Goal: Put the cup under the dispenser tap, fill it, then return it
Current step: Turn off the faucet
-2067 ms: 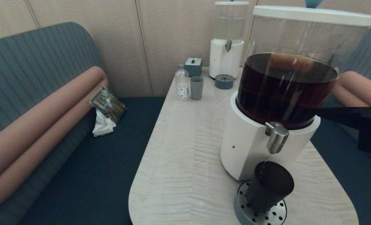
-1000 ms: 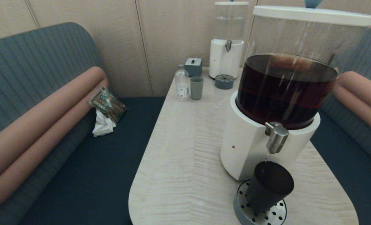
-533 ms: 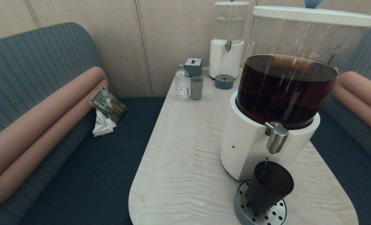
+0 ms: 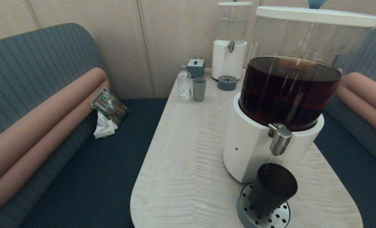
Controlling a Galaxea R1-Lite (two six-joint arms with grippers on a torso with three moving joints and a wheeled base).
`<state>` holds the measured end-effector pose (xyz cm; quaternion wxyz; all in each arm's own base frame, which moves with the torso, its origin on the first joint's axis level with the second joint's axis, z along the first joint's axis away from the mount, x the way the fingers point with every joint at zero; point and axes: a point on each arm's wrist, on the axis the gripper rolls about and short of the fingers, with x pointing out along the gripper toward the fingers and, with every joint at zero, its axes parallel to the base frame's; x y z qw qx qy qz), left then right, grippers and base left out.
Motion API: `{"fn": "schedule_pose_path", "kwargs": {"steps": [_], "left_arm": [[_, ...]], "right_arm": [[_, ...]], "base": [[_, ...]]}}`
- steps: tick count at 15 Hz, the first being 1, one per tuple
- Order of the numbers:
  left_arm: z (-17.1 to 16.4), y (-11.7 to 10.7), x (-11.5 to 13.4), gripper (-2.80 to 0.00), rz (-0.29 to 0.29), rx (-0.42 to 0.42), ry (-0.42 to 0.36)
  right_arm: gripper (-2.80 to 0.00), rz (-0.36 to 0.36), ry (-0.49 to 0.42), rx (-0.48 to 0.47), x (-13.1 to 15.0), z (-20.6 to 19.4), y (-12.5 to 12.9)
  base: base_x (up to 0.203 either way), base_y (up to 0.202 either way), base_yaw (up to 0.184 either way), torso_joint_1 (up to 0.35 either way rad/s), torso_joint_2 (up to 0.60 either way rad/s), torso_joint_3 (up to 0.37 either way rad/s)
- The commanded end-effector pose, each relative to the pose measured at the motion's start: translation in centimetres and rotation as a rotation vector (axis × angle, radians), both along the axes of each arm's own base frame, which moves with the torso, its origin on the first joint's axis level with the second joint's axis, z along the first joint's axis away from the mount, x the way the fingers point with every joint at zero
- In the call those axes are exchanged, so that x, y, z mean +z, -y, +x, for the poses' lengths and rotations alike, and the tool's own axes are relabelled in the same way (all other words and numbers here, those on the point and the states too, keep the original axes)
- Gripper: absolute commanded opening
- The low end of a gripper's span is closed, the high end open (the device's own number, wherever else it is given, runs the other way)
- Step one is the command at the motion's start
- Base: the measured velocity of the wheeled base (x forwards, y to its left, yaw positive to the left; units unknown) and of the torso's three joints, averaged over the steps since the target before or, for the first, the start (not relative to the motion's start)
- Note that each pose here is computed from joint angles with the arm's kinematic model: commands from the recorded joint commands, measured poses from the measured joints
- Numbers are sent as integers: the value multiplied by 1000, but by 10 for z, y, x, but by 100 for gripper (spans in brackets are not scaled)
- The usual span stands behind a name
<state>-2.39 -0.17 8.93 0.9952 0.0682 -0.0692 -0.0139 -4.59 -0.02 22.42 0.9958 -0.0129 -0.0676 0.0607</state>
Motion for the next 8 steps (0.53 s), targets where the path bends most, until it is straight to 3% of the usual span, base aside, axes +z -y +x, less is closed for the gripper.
{"fn": "schedule_pose_path", "kwargs": {"steps": [1,8], "left_arm": [[3,0,-11,-280,-1,0,-40],[3,0,-11,-280,-1,0,-40]], "right_arm": [[-280,2,52,-16,-6,-13,0],[-280,-5,95,-53,-39,-24,-2]], "base": [[0,0,0,0,0,0],[0,0,0,0,0,0]]}}
